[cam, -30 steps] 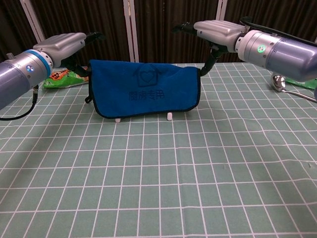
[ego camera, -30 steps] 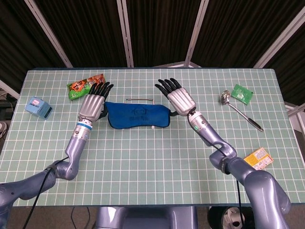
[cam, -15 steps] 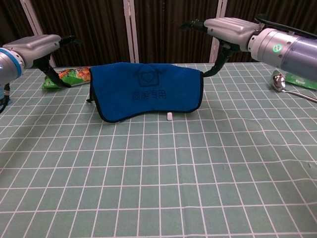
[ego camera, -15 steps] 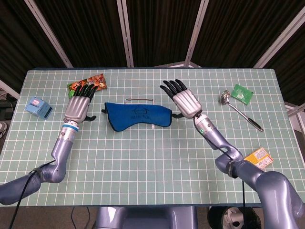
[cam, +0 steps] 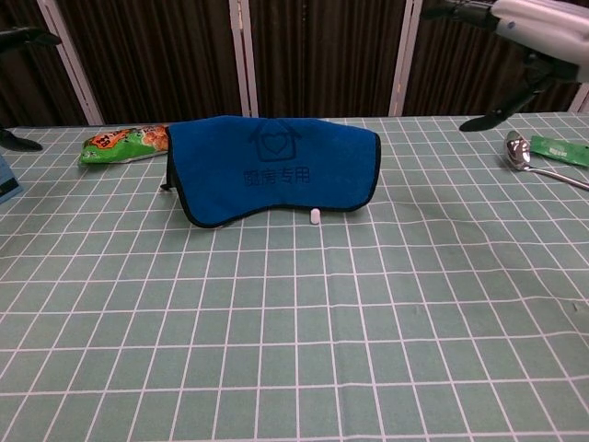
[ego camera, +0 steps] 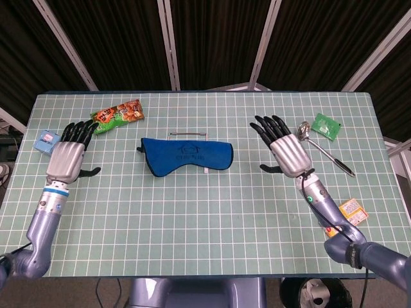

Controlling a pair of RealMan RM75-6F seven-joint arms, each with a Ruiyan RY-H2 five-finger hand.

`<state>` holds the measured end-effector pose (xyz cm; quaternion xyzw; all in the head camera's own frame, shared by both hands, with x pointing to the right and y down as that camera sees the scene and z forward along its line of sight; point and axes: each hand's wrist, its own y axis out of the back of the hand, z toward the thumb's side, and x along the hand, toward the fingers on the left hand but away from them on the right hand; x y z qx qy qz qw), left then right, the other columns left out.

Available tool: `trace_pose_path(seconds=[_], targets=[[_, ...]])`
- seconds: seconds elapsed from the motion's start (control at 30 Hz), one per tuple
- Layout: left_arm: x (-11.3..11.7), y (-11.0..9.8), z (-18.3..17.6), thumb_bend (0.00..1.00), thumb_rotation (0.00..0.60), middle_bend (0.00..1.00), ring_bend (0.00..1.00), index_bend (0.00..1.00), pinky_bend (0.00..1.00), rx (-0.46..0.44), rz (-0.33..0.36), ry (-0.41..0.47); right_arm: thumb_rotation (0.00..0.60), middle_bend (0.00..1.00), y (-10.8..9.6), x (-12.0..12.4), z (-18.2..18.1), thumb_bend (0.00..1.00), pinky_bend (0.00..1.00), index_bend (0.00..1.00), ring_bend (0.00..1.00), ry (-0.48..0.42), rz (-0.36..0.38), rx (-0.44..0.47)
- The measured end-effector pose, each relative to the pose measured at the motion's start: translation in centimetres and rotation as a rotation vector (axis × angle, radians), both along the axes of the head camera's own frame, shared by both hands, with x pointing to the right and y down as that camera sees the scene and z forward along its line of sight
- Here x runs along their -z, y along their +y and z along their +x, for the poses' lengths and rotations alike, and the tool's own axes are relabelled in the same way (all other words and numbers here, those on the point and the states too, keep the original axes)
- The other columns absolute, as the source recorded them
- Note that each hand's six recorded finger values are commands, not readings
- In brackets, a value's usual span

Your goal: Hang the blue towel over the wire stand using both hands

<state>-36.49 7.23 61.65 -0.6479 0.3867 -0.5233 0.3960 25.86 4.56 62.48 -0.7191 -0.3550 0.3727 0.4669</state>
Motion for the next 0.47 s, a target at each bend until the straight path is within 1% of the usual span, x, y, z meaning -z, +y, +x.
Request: trace_pose_path(seconds=[0.13, 0.2, 0.3, 0.37, 0.47], targets=[[2.7, 3.4, -2.8, 0.11, 0.6, 0.0, 0.0, 0.0, 0.0, 0.029, 0.017, -0.029, 0.6, 0.0, 2.6, 1.9, 2.9, 0.0, 0.0, 0.0, 0.0, -0.01, 0.014, -0.077], [3.5, 5.0, -3.9, 0.11, 0.6, 0.0, 0.0, 0.0, 0.0, 0.038, 0.02, -0.05, 0.6, 0.0, 3.8, 2.5, 4.3, 0.0, 0.0, 0.0, 0.0, -0.009, 0.02, -0.11], [4.6, 7.9, -5.2, 0.11, 0.6, 0.0, 0.0, 0.0, 0.0, 0.043, 0.014, -0.074, 0.6, 0.0, 6.3, 3.4, 6.7, 0.0, 0.0, 0.0, 0.0, 0.008, 0.015, -0.161], [5.3, 9.6, -5.8, 0.11, 0.6, 0.0, 0.0, 0.0, 0.0, 0.041, 0.005, -0.085, 0.6, 0.0, 8.1, 3.9, 8.0, 0.0, 0.0, 0.0, 0.0, 0.027, 0.002, -0.194], [6.1, 11.2, -6.4, 0.11, 0.6, 0.0, 0.0, 0.0, 0.0, 0.04, 0.008, -0.088, 0.6, 0.0, 10.4, 4.4, 9.2, 0.0, 0.0, 0.0, 0.0, 0.045, -0.037, -0.235]])
